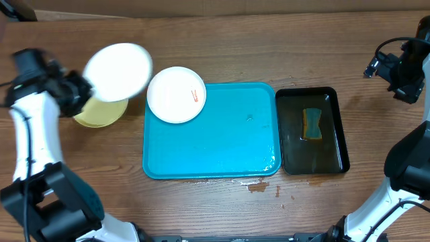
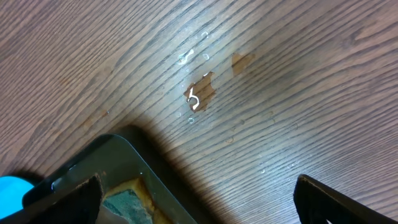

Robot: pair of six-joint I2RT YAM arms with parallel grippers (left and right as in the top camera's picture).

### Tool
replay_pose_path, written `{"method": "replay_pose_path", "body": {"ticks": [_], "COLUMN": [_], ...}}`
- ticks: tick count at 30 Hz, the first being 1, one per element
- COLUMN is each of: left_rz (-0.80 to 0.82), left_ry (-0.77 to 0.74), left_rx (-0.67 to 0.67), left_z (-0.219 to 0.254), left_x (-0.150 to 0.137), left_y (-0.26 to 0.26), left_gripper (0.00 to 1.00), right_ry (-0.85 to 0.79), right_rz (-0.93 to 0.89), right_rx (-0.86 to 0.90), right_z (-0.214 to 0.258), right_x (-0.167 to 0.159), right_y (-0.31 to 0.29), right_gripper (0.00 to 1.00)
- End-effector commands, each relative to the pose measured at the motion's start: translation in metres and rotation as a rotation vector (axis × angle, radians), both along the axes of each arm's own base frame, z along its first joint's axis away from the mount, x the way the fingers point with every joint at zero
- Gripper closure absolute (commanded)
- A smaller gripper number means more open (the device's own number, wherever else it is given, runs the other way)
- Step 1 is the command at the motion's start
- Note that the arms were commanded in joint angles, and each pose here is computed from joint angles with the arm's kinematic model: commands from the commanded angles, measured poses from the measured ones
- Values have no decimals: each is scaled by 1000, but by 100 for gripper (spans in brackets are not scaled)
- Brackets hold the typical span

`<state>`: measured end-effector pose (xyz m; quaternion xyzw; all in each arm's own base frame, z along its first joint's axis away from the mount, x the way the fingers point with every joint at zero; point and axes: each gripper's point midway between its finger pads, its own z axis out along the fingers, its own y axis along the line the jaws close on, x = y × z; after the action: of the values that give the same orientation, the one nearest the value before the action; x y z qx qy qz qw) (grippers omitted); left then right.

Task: Clean dirty plates on tray and stack at the side
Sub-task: 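Carry the white plate left toward the yellow plate, then lower the white plate onto the yellow plate and open the left gripper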

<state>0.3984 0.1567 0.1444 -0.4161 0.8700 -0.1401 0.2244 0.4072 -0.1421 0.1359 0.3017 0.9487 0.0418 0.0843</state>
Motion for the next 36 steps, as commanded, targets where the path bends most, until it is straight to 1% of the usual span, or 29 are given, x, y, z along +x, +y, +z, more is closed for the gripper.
{"method": "replay_pose_path", "body": {"ticks": [1, 4, 8, 13, 18, 22, 27, 30, 36], "left_rz": [91, 130, 136, 183, 193, 221, 215, 193, 185], "left_ry": [35, 49, 55, 70, 56, 66, 61, 63, 73], "left_rx": [48, 71, 78, 126, 151, 207, 201, 169, 155], "left_z": [-7, -19, -31, -44, -44, -46, -54, -66, -85], "left_x": [-20, -29, -31, -35, -33, -33, -26, -20, -14], "left_y": [28, 42, 43, 52, 58, 69, 71, 65, 66], "left_gripper": [96, 96, 96, 96, 96, 96, 96, 96, 95], "right_ry": [-36, -35, -36, -36, -36, -36, -36, -36, -35], "right_rz": [-6, -6, -6, -6, -6, -6, -6, -6, -6], "right_rx": [-16, -16, -16, -16, -16, -16, -16, -16, -16], "right_z": [14, 14, 14, 14, 14, 14, 14, 14, 14], "right_x": [2, 2, 2, 2, 2, 2, 2, 2, 2], "right_y": [-2, -2, -2, -2, -2, -2, -2, -2, -2], "right_gripper": [0, 0, 0, 0, 0, 0, 0, 0, 0]}}
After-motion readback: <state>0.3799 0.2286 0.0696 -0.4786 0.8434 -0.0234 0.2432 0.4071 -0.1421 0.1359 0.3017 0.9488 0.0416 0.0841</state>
